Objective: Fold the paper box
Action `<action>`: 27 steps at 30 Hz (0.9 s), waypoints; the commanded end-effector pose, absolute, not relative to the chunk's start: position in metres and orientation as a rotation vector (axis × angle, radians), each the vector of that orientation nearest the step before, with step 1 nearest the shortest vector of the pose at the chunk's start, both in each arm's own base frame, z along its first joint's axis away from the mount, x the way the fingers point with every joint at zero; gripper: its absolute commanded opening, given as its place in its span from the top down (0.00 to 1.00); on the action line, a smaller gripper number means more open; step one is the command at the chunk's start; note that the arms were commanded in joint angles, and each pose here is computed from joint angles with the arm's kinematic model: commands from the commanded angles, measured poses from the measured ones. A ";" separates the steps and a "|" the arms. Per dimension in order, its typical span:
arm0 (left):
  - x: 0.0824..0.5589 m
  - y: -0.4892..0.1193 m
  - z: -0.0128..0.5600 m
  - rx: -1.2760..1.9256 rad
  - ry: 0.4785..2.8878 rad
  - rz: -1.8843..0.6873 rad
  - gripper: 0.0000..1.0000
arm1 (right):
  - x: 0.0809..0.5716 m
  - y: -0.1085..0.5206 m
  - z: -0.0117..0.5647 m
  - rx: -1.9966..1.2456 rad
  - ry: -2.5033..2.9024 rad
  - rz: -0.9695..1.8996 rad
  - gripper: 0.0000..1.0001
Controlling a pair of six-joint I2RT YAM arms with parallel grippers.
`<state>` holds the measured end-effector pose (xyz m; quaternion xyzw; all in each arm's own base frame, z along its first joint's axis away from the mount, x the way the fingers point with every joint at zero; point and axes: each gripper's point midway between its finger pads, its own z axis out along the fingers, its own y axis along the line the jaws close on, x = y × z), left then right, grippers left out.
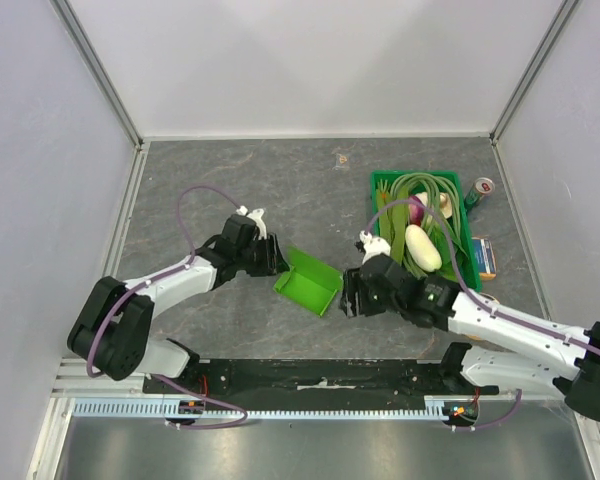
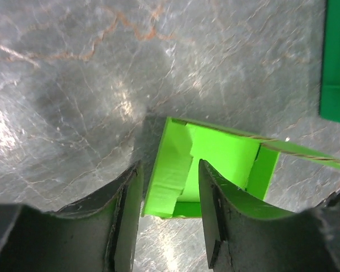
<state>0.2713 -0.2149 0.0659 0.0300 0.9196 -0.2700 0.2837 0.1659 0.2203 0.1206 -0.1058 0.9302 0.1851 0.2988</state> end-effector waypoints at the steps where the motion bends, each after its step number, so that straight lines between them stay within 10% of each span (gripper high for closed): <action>1: 0.263 -0.229 0.056 0.100 2.451 -0.845 0.50 | 0.165 0.270 0.136 -0.022 2.325 0.852 0.33; 27: 0.253 -0.232 0.037 0.127 2.454 -0.744 0.73 | 0.210 0.286 0.051 0.261 2.315 0.722 0.50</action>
